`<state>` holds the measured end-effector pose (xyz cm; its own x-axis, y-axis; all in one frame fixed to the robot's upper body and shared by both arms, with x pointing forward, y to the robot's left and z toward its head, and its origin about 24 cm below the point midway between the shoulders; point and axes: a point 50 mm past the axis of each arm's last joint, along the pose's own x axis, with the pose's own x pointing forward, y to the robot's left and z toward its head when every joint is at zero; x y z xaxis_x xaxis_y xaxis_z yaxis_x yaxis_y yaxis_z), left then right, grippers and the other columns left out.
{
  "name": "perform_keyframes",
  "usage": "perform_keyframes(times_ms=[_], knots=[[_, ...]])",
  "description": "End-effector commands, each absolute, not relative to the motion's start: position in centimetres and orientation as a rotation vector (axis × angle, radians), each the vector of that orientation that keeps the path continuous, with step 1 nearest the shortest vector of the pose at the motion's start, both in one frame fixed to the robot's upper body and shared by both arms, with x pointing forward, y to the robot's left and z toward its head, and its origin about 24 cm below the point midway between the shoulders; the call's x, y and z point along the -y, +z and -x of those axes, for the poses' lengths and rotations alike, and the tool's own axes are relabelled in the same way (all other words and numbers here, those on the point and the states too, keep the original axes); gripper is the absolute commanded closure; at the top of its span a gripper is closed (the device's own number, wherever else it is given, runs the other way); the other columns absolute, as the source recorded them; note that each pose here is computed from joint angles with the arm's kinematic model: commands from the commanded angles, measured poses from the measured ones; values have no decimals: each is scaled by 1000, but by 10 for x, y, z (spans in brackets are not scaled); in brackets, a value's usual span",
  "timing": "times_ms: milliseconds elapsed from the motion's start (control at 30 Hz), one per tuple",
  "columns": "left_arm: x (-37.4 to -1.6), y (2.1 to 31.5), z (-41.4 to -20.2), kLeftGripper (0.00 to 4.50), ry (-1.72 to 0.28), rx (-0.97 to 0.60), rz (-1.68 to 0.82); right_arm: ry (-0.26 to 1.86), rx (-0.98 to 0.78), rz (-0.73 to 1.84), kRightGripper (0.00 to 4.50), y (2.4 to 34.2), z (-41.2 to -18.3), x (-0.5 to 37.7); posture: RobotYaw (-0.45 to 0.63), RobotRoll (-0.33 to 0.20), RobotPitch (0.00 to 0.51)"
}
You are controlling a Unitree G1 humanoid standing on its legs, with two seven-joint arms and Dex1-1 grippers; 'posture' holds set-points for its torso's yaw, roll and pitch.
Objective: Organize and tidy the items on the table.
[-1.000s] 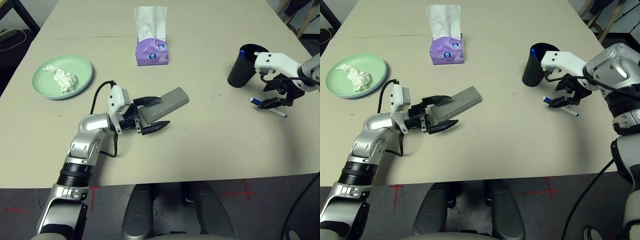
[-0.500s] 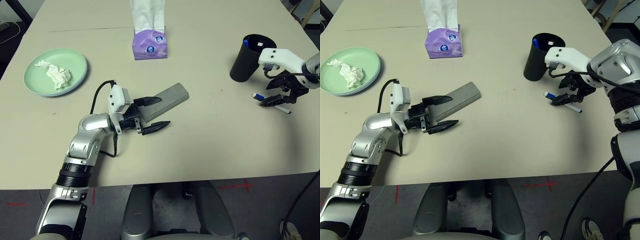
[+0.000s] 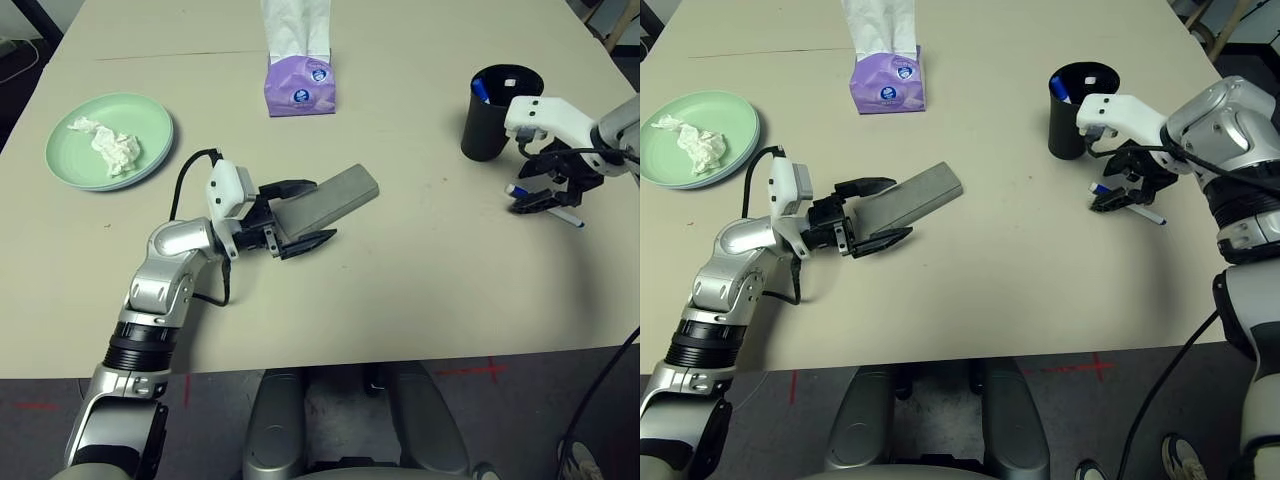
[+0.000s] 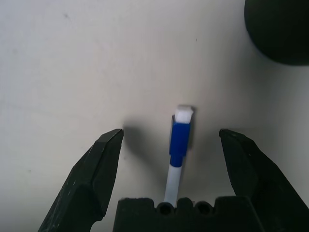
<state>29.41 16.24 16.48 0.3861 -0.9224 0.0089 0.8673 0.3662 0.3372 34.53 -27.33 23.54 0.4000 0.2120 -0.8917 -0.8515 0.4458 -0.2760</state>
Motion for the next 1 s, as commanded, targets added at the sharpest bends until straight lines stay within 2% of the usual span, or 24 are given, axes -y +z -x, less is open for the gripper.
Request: perform_keyframes(times_ms=[33, 367, 600, 1000], knots=[[-161, 163, -294, 0, -1173, 208, -312, 774, -919, 828, 62, 236, -340, 279, 47, 0, 328], [-159, 163, -297, 0, -1182, 213, -308, 765, -909, 837, 62, 240, -335, 279, 35, 0, 320], [-158, 165, -297, 0, -1185, 219, -311, 784, -912, 849, 62, 233, -339, 273, 50, 0, 329], [-161, 164, -295, 0, -1169, 215, -312, 803, -894, 919, 62, 238, -345, 268, 64, 0, 324]])
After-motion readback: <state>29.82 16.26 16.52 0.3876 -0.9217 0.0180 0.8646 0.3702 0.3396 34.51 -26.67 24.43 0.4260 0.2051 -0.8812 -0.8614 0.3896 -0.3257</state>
